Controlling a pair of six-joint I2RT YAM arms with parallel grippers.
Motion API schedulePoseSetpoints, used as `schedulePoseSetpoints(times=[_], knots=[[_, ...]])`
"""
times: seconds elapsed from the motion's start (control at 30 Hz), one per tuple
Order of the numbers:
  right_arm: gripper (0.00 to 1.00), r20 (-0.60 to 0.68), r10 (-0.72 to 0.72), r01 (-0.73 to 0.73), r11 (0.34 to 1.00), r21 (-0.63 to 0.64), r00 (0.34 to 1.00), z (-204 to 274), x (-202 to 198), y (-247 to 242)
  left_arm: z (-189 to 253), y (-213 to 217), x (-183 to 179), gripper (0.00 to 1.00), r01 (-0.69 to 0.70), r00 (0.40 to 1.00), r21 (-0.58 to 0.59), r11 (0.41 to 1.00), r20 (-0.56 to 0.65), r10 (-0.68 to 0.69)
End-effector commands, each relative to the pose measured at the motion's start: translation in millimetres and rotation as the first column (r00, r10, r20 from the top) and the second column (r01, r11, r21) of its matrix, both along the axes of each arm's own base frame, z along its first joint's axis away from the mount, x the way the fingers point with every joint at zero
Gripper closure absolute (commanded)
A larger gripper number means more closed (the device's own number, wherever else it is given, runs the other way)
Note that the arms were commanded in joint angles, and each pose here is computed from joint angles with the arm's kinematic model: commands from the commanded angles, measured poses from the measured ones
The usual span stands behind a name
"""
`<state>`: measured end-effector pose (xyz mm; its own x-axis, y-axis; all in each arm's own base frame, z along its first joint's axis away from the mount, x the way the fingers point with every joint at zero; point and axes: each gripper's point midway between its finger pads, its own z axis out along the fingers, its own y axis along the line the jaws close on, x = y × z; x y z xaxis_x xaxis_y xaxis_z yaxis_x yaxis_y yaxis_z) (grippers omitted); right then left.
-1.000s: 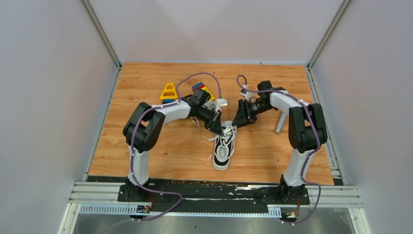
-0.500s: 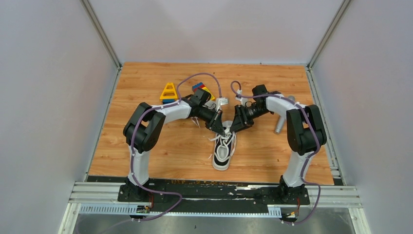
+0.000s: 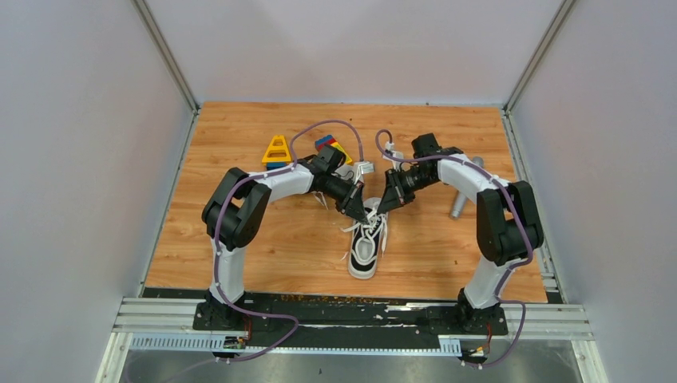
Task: Tie the shoes
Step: Cross the shoelace with the shoelace.
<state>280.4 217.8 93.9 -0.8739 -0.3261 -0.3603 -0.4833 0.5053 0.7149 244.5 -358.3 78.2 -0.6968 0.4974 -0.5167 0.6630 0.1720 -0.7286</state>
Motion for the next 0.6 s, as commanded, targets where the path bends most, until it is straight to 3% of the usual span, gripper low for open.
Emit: schedulePoseSetpoints(times=[0.0,0.27,0.57], knots=[[1.0,0.133,0.007,-0.011,1.0,0.023,0.991,36.4,10.8,0.4,23.7,-4.1,-6.0,1.0,0.06,0.998,-0.058,0.997,0.014,-0.059],[0.98,0.143,0.001,-0.001,1.0,-0.002,0.99,36.5,18.3,0.9,44.5,-7.4,-12.0,1.0,0.093,0.996,-0.128,0.987,0.01,-0.093],[1.0,0.201,0.022,-0.025,1.0,0.011,0.979,58.2,22.4,13.1,41.4,-12.4,1.4,1.0,0.025,0.999,-0.072,0.997,-0.019,-0.026]])
